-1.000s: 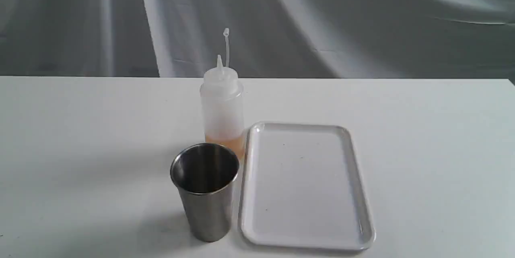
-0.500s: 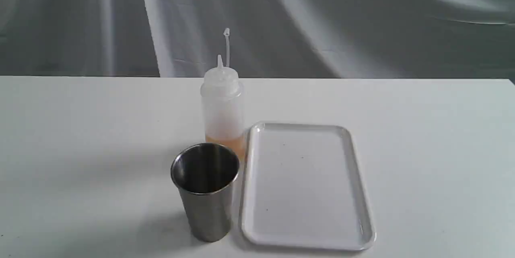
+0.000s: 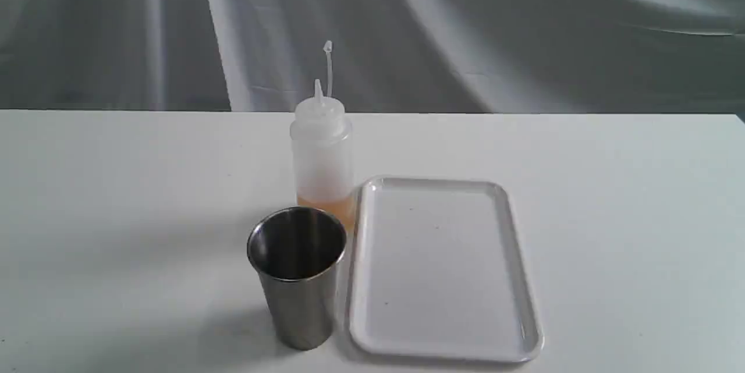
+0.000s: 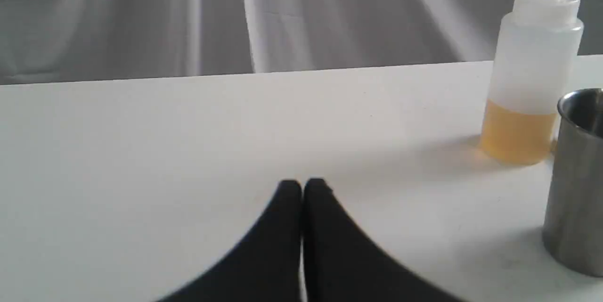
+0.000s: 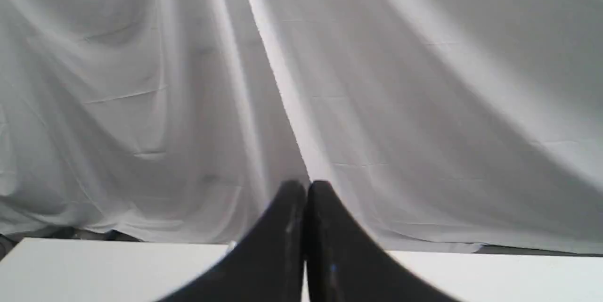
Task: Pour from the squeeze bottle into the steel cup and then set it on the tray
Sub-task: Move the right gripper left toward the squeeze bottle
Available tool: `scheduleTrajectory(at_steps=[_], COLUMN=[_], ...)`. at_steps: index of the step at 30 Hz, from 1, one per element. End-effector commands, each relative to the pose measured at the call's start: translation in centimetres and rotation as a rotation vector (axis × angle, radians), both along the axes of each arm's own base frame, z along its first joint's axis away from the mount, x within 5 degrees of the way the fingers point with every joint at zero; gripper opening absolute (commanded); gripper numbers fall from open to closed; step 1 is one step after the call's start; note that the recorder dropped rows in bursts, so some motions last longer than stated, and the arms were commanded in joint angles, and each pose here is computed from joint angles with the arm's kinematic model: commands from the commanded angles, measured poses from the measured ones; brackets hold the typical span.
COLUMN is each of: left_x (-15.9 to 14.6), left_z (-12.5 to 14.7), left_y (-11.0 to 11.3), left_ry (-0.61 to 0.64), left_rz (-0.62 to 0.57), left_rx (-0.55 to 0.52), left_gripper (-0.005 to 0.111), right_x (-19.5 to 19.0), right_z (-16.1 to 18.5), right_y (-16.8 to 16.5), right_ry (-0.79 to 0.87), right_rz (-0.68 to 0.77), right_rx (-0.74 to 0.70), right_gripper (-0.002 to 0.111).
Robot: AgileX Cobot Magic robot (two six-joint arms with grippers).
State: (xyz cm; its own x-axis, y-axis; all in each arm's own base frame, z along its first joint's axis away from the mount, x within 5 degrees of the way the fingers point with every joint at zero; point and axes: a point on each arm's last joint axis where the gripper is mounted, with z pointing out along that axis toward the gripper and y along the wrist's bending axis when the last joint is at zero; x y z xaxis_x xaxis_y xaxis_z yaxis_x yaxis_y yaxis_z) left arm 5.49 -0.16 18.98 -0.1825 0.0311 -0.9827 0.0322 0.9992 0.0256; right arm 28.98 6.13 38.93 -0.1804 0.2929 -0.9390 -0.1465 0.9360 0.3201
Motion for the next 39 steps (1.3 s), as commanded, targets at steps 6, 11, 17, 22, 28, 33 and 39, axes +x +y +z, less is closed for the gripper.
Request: scheduleTrajectory(at_steps=[6, 11, 17, 22, 28, 33, 39], left_x=[0.0, 0.0, 0.0, 0.0, 0.0, 0.0, 0.0], left_z=[-0.1, -0.1, -0.1, -0.1, -0.1, -0.1, -0.1], left_y=[0.0, 0.0, 0.0, 0.0, 0.0, 0.0, 0.0], left_ry=[-0.006, -0.006, -0.006, -0.006, -0.006, -0.006, -0.006], left_rz=[0.003, 0.002, 0.002, 0.003, 0.003, 0.003, 0.002], left_rx=[-0.007, -0.005, -0.005, -0.007, -0.007, -0.007, -0.005], left_gripper=[0.0, 0.0, 0.0, 0.0, 0.0, 0.0, 0.0], right_x=[2.7, 4.2, 5.9, 6.6, 6.9, 6.6, 7.9], right_z=[-4.4, -6.9, -9.9, -11.5, -12.0, -12.6, -15.7], right_y=[-1.9, -3.3, -5.0, -4.6, -3.3, -2.2, -3.3], right_ry=[-0.093, -0.039, 0.056, 0.081, 0.018, -0.068, -0.016], right_rz=[-0.032, -0.061, -0.093, -0.025, 0.152, 0.422, 0.42], right_rx=[-0.159, -0.259, -0.258, -0.361, -0.273, -0.284, -0.207], right_gripper=[0.0, 0.0, 0.0, 0.0, 0.0, 0.0, 0.0])
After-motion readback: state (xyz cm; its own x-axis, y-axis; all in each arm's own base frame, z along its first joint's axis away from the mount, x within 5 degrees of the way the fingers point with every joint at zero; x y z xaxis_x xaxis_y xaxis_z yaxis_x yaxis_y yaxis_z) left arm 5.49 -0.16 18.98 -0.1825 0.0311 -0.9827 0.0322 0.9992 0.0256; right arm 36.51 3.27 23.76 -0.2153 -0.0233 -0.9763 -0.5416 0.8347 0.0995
